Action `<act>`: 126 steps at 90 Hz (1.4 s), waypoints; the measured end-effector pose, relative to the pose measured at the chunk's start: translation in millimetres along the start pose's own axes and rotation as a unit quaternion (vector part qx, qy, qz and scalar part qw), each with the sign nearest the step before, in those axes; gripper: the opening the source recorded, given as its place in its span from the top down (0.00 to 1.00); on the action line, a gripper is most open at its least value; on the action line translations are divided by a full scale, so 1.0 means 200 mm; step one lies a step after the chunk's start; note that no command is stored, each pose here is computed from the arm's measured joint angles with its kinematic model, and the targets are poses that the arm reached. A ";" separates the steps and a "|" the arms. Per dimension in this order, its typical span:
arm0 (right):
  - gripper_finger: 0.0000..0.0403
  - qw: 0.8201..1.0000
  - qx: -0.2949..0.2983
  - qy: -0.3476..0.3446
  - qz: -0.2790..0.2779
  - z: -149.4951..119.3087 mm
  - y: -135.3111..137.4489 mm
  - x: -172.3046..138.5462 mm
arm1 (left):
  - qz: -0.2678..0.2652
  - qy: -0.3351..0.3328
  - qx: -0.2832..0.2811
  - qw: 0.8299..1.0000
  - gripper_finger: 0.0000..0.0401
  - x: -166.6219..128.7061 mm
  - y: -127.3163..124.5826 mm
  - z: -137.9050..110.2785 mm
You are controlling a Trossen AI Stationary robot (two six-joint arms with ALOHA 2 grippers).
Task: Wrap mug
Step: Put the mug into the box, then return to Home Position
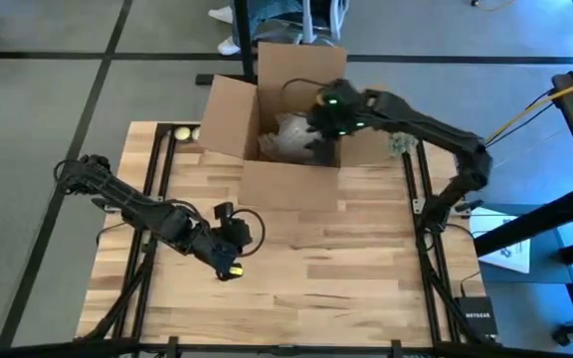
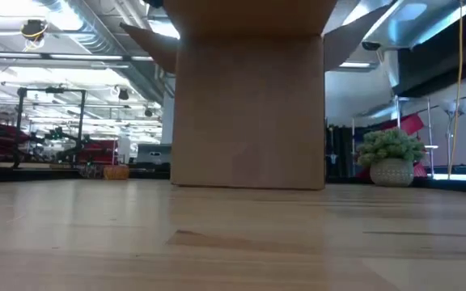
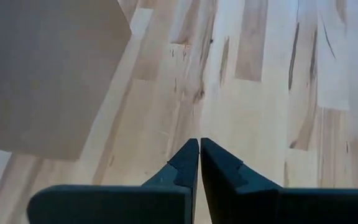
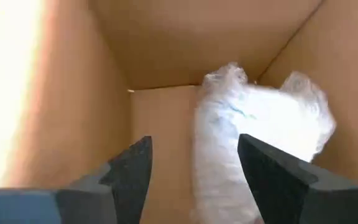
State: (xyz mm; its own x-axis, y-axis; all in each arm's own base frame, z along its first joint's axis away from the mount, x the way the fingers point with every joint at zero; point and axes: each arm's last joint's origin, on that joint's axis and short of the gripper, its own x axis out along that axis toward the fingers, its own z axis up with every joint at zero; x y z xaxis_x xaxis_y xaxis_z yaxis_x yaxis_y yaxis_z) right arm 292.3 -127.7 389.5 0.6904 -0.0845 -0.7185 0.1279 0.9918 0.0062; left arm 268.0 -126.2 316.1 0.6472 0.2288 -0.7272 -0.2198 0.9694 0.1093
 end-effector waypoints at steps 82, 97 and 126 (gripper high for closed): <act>0.77 0.979 -0.005 -0.189 0.072 -0.93 0.38 -0.40 | -0.128 -0.183 -0.059 0.973 1.00 -0.13 0.66 -0.19; 0.98 0.968 -0.021 -0.228 0.098 -1.01 0.40 -0.37 | -0.185 -0.245 -0.085 0.948 1.00 -0.08 0.73 -0.34; 0.99 0.965 0.056 -0.248 0.061 -1.18 0.39 -0.25 | -0.203 -0.291 -0.111 0.928 1.00 0.07 0.79 -0.57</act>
State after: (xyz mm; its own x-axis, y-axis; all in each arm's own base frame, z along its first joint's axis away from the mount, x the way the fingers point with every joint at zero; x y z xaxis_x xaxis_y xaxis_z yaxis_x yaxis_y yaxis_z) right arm 98.8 -24.0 261.5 0.9574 -0.0312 -0.2870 0.0817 0.9828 0.1655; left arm 158.4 19.4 245.7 0.9801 -0.0795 -0.1821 0.0252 0.9588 -0.2829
